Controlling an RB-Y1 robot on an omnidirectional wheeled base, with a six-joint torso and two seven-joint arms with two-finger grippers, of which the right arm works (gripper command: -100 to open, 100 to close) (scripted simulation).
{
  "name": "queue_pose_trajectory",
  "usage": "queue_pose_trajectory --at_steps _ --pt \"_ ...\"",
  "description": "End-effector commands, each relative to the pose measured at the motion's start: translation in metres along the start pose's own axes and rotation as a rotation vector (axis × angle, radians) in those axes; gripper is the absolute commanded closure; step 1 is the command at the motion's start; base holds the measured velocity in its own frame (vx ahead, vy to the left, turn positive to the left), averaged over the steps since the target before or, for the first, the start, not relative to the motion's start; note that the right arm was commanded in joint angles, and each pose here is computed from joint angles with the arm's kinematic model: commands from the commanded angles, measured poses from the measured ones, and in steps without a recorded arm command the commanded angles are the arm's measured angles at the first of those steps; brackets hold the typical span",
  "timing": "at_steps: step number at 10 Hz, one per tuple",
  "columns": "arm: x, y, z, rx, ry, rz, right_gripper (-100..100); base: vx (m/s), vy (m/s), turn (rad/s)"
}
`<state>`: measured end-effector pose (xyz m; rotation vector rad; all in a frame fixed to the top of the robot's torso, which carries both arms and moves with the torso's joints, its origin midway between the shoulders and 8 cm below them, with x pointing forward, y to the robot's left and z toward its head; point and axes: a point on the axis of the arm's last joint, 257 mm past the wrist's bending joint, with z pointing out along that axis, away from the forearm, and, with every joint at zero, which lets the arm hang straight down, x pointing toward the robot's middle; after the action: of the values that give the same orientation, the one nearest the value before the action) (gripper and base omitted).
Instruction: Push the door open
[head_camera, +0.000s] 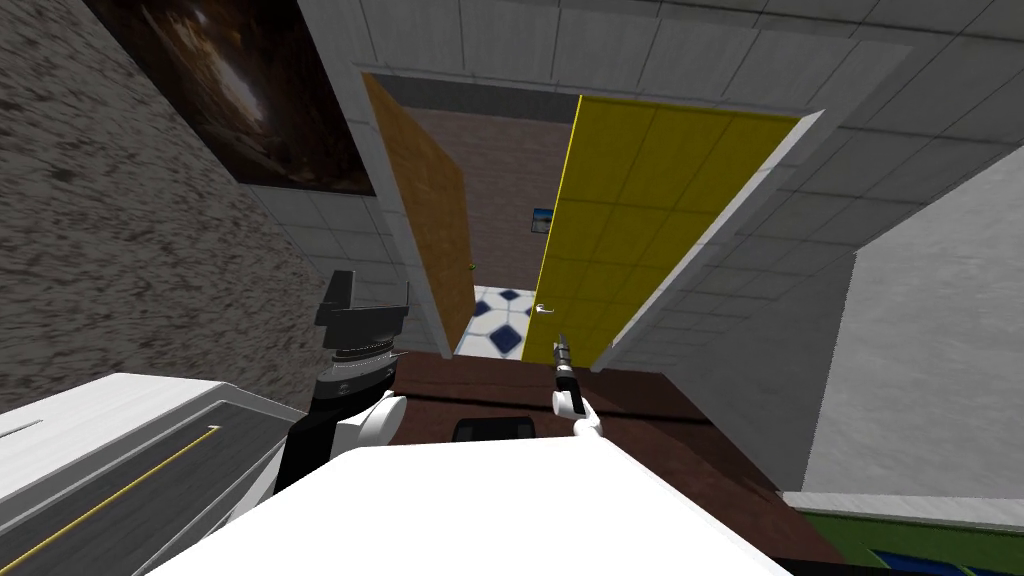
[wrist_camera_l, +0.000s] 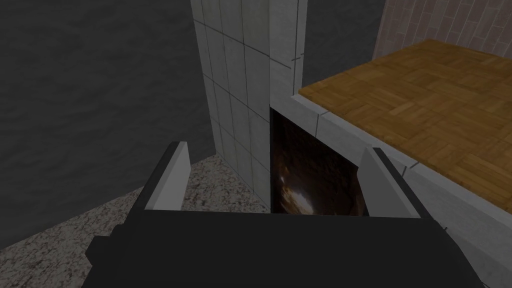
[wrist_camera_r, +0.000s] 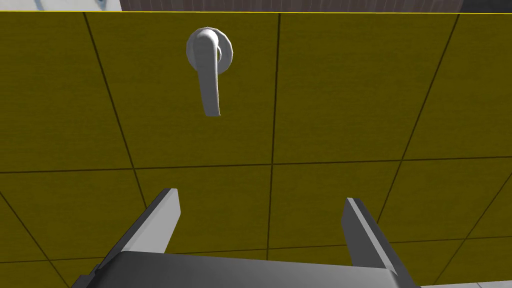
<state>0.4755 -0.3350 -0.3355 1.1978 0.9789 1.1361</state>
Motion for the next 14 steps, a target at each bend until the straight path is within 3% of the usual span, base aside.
queue_pose_trajectory --at_steps 1,13,14 --pt "0.000 -0.005 0.0008 0.011 -0.003 -0.002 -100 0.074 -0.061 0.071" --pt "-0.003 -0.054 -0.0064 0.125 -0.032 -0.018 -100 0.072 -0.062 0.103" --pt "-0.002 -0.052 -0.0058 0.118 -0.030 -0.017 -100 0.037 -0.037 0.027"
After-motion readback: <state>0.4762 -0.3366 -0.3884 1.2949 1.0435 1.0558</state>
